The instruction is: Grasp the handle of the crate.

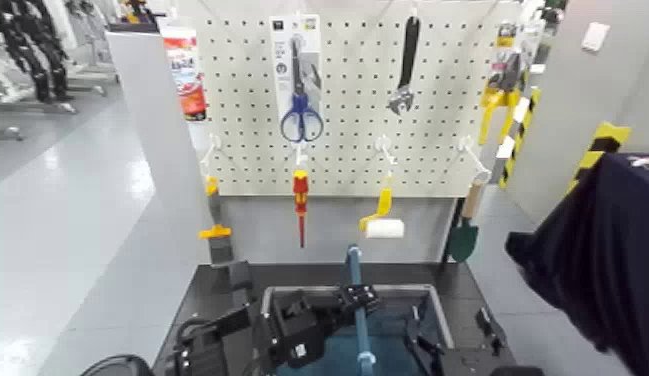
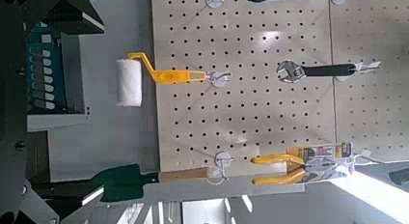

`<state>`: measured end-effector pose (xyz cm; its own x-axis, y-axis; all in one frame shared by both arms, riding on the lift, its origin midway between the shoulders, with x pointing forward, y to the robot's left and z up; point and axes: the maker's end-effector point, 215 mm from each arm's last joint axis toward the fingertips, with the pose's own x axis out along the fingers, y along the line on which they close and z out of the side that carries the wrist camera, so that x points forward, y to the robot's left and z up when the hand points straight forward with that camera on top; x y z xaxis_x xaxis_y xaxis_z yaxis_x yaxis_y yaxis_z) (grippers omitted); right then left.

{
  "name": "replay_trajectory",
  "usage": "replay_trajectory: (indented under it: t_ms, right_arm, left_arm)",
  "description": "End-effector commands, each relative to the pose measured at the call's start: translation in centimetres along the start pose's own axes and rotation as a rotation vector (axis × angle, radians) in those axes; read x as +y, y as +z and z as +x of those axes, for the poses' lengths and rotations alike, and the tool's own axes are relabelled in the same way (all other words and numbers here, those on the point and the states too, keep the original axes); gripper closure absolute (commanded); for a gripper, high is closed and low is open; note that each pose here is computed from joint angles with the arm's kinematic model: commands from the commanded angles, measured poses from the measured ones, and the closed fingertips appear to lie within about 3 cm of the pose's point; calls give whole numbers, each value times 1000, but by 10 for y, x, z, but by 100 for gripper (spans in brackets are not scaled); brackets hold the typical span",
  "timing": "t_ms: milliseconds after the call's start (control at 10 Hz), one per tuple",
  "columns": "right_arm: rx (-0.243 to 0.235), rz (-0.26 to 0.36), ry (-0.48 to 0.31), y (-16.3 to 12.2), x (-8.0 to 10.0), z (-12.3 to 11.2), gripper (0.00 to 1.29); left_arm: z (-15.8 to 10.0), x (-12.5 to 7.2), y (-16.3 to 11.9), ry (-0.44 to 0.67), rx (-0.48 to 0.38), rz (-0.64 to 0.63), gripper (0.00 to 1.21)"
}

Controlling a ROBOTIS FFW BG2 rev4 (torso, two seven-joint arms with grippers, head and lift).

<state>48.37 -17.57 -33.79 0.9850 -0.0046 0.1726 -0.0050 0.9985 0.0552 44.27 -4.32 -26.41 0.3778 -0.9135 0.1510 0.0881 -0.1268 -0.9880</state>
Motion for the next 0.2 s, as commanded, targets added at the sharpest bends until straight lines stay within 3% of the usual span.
replay_trajectory:
  t_ms: [100, 200]
  right_arm:
    - [-3, -7, -1, 1, -1, 0, 14]
    - [4, -5, -1, -1, 1, 0, 14]
  left_arm:
    - [0, 0, 1, -1, -3, -1, 118]
    - [0, 0, 1, -1, -3, -1, 118]
